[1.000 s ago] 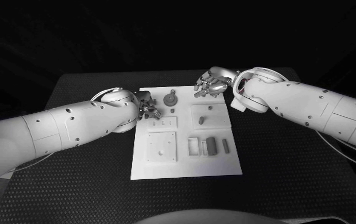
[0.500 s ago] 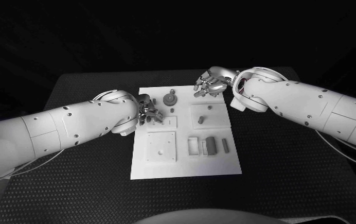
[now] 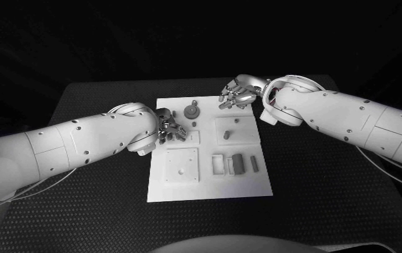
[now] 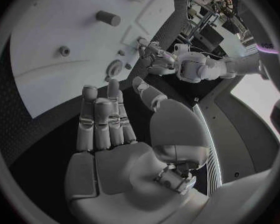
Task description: Assemble the parts on the task board
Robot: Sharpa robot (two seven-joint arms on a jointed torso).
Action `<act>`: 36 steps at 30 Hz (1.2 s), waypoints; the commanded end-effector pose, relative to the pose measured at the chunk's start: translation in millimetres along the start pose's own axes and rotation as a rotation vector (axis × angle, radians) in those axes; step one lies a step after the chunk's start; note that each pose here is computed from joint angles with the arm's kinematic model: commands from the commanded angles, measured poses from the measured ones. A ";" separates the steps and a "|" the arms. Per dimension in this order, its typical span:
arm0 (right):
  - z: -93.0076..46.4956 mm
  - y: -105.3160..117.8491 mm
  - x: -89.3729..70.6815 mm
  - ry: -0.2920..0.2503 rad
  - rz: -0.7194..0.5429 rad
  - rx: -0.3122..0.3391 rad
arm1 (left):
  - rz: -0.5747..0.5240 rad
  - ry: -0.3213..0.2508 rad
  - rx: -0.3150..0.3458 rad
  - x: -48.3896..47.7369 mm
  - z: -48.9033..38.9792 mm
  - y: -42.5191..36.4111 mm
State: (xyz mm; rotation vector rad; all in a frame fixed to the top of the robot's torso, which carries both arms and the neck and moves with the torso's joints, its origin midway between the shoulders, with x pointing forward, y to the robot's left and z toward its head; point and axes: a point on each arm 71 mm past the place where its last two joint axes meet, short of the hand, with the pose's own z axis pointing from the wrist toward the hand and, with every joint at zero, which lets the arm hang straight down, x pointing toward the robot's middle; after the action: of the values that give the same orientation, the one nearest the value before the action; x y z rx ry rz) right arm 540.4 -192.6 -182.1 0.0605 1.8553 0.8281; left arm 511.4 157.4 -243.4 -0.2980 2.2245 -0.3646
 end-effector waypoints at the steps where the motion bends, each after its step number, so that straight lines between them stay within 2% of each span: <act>1: 0.0 0.9 1.5 0.015 0.001 -0.008 | -0.019 0.013 -0.016 3.0 0.1 0.6; 22: 0.2 0.8 2.2 0.022 0.001 -0.007 | -0.001 -0.060 0.008 -1.4 -1.1 -1.3; 36: 0.1 0.6 2.3 0.021 0.001 -0.006 | 0.007 -0.049 0.013 -0.2 -0.7 -3.0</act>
State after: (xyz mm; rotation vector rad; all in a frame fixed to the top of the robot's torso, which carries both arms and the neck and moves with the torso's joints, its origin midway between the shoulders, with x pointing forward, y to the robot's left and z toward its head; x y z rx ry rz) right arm 540.1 -192.4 -182.8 0.0590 1.8612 0.8292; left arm 511.3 156.9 -242.6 -0.3014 2.1849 -0.3538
